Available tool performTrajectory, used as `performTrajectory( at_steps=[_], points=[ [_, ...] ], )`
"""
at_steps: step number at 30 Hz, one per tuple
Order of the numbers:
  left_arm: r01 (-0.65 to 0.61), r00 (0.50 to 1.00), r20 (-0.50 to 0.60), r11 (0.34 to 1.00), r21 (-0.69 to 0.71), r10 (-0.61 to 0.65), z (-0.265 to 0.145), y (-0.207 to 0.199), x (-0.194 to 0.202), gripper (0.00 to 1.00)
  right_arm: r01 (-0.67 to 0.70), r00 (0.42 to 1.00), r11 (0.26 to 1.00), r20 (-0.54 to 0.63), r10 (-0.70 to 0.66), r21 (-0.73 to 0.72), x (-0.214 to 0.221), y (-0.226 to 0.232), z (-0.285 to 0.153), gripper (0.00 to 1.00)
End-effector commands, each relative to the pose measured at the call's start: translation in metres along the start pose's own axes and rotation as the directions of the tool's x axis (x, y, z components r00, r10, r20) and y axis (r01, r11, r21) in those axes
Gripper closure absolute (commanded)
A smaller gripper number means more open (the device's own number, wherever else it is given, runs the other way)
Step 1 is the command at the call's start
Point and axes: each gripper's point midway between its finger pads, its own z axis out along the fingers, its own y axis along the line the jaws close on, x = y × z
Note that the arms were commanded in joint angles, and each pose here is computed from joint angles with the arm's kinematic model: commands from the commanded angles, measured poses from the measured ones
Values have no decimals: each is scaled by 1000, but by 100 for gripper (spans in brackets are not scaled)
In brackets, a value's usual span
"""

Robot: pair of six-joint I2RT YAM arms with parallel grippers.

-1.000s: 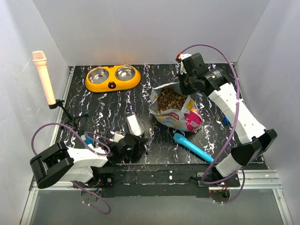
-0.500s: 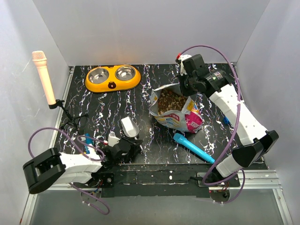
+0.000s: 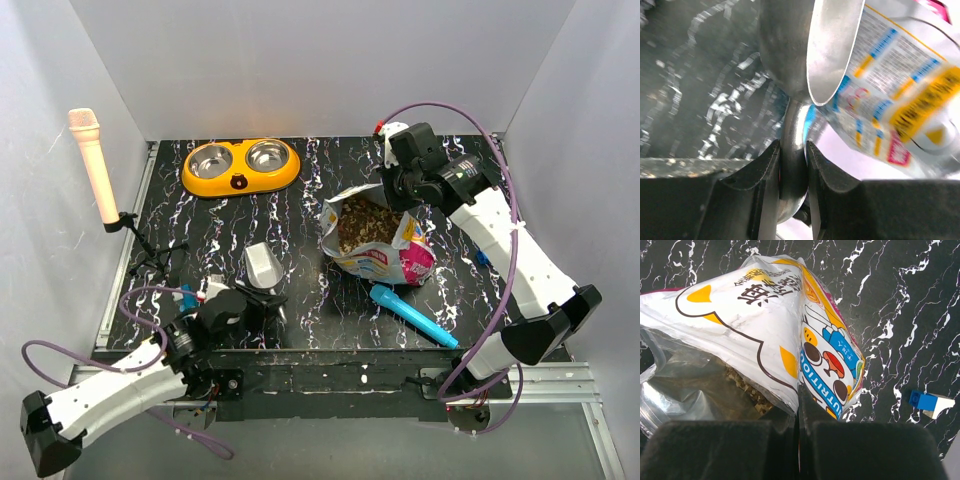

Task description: Serve the pet food

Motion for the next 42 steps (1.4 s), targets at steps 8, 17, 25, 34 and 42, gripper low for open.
performTrajectory(
  at_steps=[8, 17, 25, 34, 42],
  points=[
    [-557, 764, -455, 823, -109, 457, 87, 6, -7, 100, -2, 982, 1000, 191, -1, 15, -24, -10, -51, 99],
    [-576, 641, -624, 817, -7, 447, 132, 50, -22, 100, 10, 979, 1000, 205, -11, 7, -26, -8, -59, 99],
    [-592, 707, -512, 804, -51, 488, 119, 41, -45, 72, 25, 981, 1000, 194, -26, 12, -22, -7, -55, 99],
    [-607, 739, -434, 788, -99, 515, 112, 35, -58, 40, 34, 981, 999, 192, -37, 17, -23, -7, -50, 99],
    [-487, 852, -301, 860, -156, 428, 101, 32, -64, 28, 37, 980, 999, 195, -39, 16, -25, -7, -51, 99]
  ],
)
